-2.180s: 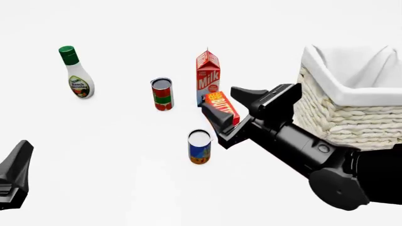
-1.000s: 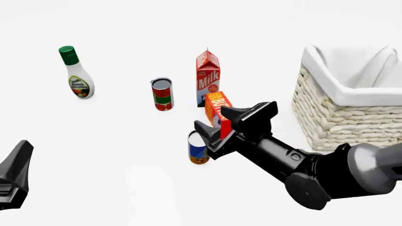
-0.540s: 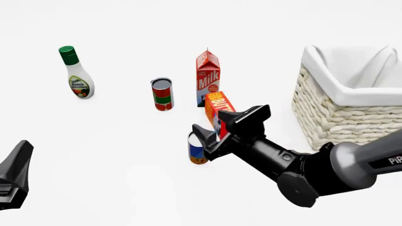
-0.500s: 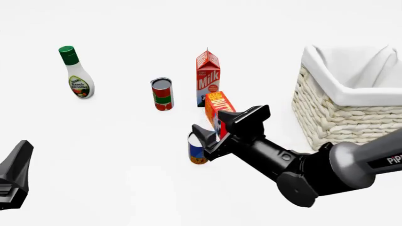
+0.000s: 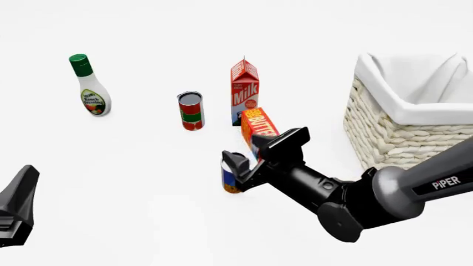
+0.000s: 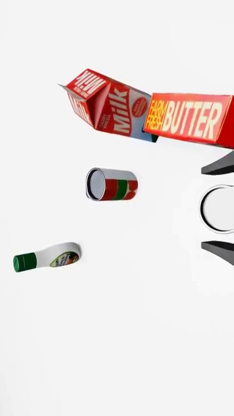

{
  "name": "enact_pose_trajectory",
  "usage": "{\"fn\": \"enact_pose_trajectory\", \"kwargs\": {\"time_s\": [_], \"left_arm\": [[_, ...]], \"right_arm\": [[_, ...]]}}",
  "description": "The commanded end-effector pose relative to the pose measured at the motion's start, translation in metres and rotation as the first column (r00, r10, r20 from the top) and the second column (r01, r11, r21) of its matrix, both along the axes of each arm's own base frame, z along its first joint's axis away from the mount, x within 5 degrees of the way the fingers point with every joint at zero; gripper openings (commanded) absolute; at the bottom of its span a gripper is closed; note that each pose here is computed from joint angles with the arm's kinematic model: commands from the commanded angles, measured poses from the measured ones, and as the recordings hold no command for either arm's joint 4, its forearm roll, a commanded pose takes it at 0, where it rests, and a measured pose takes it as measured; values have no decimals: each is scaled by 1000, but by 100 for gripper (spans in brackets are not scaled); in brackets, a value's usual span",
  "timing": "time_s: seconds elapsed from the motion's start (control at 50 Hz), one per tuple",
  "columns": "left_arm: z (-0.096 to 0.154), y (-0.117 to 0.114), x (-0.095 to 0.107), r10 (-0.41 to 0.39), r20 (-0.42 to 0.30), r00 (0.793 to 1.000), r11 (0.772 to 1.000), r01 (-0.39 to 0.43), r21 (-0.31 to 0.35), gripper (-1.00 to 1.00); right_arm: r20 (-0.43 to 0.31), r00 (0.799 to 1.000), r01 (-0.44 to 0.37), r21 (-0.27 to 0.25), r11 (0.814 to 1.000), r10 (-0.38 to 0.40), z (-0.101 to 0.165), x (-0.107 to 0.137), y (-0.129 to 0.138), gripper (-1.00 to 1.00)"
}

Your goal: Pick the alphabet soup and place it in the basket.

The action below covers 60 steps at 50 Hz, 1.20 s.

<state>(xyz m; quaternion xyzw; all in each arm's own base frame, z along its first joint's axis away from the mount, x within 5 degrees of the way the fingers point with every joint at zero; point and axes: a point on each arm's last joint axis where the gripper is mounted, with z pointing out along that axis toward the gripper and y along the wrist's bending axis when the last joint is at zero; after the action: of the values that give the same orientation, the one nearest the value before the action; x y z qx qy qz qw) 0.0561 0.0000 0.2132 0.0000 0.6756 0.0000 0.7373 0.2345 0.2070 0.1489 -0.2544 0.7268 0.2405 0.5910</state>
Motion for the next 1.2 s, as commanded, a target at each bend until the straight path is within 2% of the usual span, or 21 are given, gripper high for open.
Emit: {"fn": "enact_pose_trajectory", "kwargs": {"time_s": [0.02, 1.2], "left_arm": [[0, 0, 0, 0, 0, 1000, 1000, 0, 0, 100], [0, 0, 0, 0, 0, 1000, 1000, 0, 0, 100]], "right_arm": [[-11, 1000, -4, -9, 1000, 4, -7, 3, 4, 100], [-70, 998, -6, -38, 999, 3, -41, 13, 15, 100]]}}
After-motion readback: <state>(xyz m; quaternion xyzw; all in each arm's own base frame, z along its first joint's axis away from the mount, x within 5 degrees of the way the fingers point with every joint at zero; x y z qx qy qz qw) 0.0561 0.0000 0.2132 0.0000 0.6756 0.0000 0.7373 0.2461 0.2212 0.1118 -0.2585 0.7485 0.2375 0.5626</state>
